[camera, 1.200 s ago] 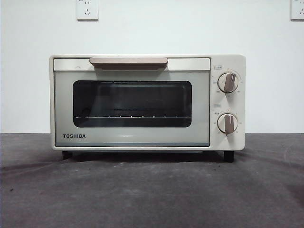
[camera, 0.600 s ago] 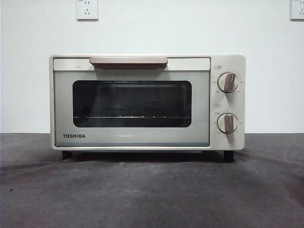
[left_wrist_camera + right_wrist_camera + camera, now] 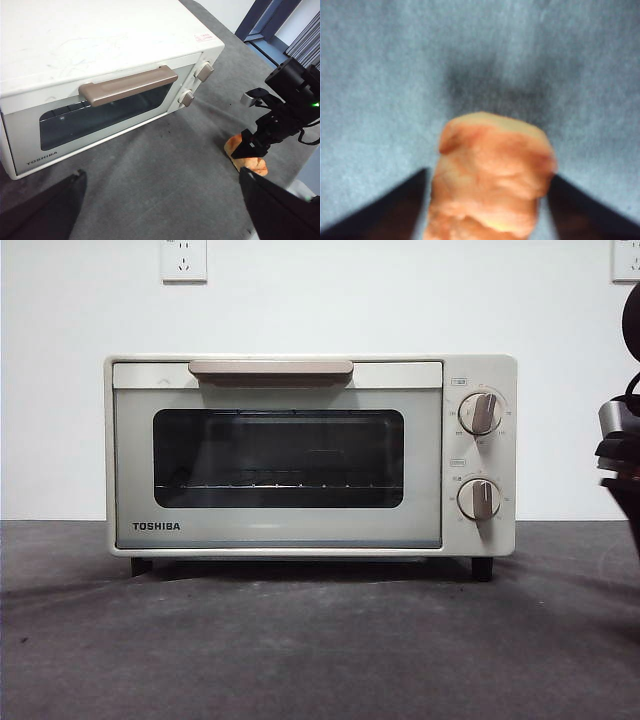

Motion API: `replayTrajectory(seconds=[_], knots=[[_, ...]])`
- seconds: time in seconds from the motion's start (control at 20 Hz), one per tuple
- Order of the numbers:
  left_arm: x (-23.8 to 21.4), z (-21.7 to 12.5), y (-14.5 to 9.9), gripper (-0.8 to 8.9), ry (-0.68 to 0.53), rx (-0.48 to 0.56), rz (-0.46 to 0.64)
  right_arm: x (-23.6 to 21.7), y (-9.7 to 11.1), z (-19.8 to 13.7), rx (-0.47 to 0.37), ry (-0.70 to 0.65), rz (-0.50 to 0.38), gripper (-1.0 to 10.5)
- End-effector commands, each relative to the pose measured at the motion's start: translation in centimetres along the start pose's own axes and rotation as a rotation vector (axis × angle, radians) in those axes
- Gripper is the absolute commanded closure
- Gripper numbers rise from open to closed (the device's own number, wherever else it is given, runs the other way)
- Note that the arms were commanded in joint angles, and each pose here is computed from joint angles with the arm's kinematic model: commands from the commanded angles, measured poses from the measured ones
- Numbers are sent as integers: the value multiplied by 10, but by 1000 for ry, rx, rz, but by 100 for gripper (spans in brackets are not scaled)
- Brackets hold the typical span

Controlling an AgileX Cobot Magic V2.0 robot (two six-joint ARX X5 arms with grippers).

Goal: The left arm flap open the oven, the right arm pick bread and place it into oven, the left arm flap close the oven

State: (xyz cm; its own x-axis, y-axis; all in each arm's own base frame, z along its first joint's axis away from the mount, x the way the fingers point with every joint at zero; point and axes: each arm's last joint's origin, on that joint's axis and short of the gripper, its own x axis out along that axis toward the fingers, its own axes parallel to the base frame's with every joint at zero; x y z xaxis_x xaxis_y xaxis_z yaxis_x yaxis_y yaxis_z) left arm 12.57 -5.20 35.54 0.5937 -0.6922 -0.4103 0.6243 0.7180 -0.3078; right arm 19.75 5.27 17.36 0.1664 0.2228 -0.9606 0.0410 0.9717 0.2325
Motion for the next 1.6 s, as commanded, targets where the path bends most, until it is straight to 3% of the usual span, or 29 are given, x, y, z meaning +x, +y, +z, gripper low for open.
replayTrajectory(seconds=[0.05,0.25,0.45,0.55,0.65,0.75,0.8,0.95,1.1,1.6], knots=[[-2,6,-3,321,-23,32,-7,0,2,1,3,-8,1,806],[-2,6,-3,322,-21,31,-7,-13,3,-2,-6,-52,36,861],[6,9,0,343,11,14,-7,-42,7,-18,-25,-106,165,861],[17,18,3,449,62,-4,-15,-61,7,-30,-50,-168,230,861],[32,32,6,632,121,-3,-23,-79,8,-43,-88,-254,310,860],[53,49,9,779,176,44,-22,-95,9,-56,-124,-323,396,861],[66,57,10,801,212,90,-18,-101,8,-61,-130,-350,434,861],[106,75,13,801,292,207,48,-114,7,-76,-135,-415,507,861],[141,89,12,801,320,268,25,-121,6,-85,-130,-461,530,861],[187,91,21,801,379,278,8,-125,4,-90,-123,-481,544,861]])
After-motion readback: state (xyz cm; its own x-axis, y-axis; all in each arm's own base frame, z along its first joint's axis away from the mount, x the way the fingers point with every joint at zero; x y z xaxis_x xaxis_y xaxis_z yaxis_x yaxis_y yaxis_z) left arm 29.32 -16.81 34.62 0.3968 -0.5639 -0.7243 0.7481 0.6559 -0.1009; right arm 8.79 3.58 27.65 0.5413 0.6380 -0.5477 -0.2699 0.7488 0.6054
